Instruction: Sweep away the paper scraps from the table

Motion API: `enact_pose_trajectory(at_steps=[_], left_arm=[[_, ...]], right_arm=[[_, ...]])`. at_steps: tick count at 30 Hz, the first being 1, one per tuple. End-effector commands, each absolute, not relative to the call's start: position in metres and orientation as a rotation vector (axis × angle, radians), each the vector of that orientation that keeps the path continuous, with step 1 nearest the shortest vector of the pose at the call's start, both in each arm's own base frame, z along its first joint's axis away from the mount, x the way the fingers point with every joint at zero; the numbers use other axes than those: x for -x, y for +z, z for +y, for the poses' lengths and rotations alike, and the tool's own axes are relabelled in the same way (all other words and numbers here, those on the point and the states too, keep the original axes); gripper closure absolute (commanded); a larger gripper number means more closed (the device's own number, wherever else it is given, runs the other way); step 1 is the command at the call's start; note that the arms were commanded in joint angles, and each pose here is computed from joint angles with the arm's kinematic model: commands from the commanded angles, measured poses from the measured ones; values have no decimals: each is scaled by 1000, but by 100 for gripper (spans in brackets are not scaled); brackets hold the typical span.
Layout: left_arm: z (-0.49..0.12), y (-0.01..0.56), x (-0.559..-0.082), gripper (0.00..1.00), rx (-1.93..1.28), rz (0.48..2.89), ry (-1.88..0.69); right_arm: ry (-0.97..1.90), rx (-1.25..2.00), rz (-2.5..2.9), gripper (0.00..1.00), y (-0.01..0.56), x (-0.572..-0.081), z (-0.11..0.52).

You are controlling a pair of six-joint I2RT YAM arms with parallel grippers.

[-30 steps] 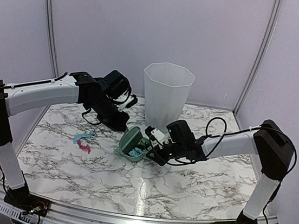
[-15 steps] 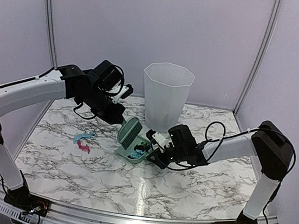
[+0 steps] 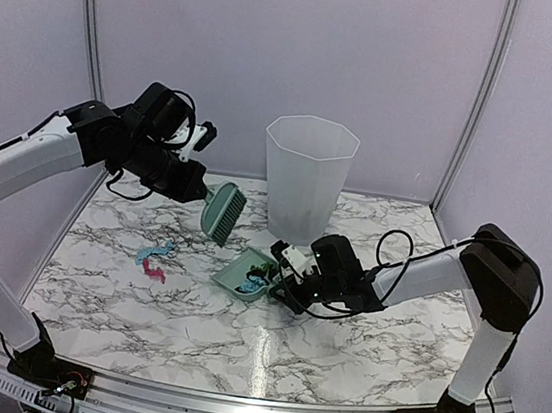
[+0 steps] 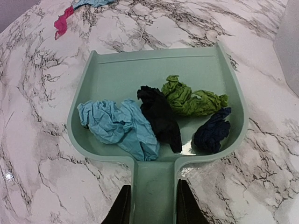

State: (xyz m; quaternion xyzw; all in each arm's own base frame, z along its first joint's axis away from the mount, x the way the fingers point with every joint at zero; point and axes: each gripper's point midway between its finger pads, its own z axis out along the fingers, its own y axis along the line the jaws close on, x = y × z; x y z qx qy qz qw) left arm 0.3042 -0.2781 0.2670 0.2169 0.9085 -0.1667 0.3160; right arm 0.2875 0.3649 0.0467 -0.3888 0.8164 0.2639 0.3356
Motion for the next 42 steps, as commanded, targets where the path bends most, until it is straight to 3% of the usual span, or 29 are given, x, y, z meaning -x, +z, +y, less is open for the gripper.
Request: enact_pose_trajectory(at_steps=[1, 19, 42], left_arm=[[-239, 286, -313, 100, -431, 2384, -378], [-150, 285, -321, 100, -199, 2371, -110], [-115, 290, -306, 100, -78, 2324, -37]], right_arm=[[698, 984, 2097, 100, 53, -288, 368], [721, 1016, 1954, 100, 118, -290, 379], [741, 1048, 1812, 100, 191, -284, 398]])
